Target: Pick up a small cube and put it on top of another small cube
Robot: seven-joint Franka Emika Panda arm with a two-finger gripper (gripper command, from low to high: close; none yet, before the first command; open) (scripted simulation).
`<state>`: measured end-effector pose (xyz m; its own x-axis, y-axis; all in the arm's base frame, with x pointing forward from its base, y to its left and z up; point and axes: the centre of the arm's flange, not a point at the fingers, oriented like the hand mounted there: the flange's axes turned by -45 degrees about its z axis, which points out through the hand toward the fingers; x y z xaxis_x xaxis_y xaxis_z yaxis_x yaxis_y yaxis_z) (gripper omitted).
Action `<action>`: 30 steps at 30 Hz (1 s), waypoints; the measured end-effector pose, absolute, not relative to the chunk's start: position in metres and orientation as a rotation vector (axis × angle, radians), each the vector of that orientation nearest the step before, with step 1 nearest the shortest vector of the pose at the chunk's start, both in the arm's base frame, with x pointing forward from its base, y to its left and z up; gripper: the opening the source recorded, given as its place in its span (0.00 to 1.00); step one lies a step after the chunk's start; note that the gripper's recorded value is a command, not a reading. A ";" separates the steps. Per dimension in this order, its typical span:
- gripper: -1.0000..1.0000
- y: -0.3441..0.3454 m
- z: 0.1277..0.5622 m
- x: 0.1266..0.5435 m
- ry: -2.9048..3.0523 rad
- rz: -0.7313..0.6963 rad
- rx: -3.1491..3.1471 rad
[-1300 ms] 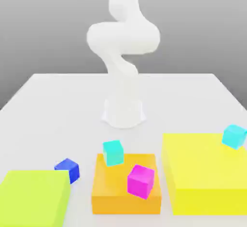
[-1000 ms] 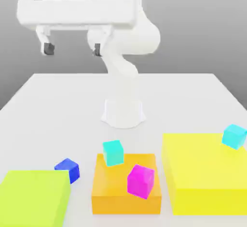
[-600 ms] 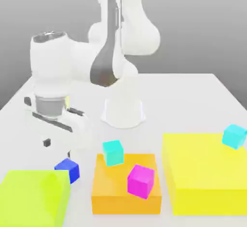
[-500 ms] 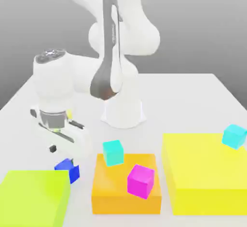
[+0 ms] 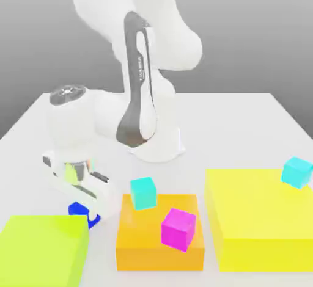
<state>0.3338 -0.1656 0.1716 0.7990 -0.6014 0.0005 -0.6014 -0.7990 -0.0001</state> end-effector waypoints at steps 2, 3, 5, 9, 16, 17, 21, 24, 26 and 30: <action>0.00 -0.169 0.191 0.335 -0.998 0.014 2.976; 0.00 -0.172 0.202 0.344 -0.965 0.047 2.981; 0.00 -0.157 0.223 0.368 -0.812 0.085 3.023; 0.00 -0.045 0.263 0.420 -0.229 0.136 3.126; 0.00 0.140 0.336 0.428 0.665 0.194 3.059; 0.00 0.165 0.342 0.419 0.777 0.189 3.033; 0.00 0.267 0.362 0.361 1.248 0.153 2.875; 0.00 0.317 0.333 0.300 1.493 0.027 2.765; 0.00 0.323 0.306 0.292 1.523 0.006 2.745; 1.00 0.324 0.281 0.288 1.534 0.000 2.741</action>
<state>0.2879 0.3243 0.2808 0.5230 0.8523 -0.0002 0.8523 -0.5230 0.0009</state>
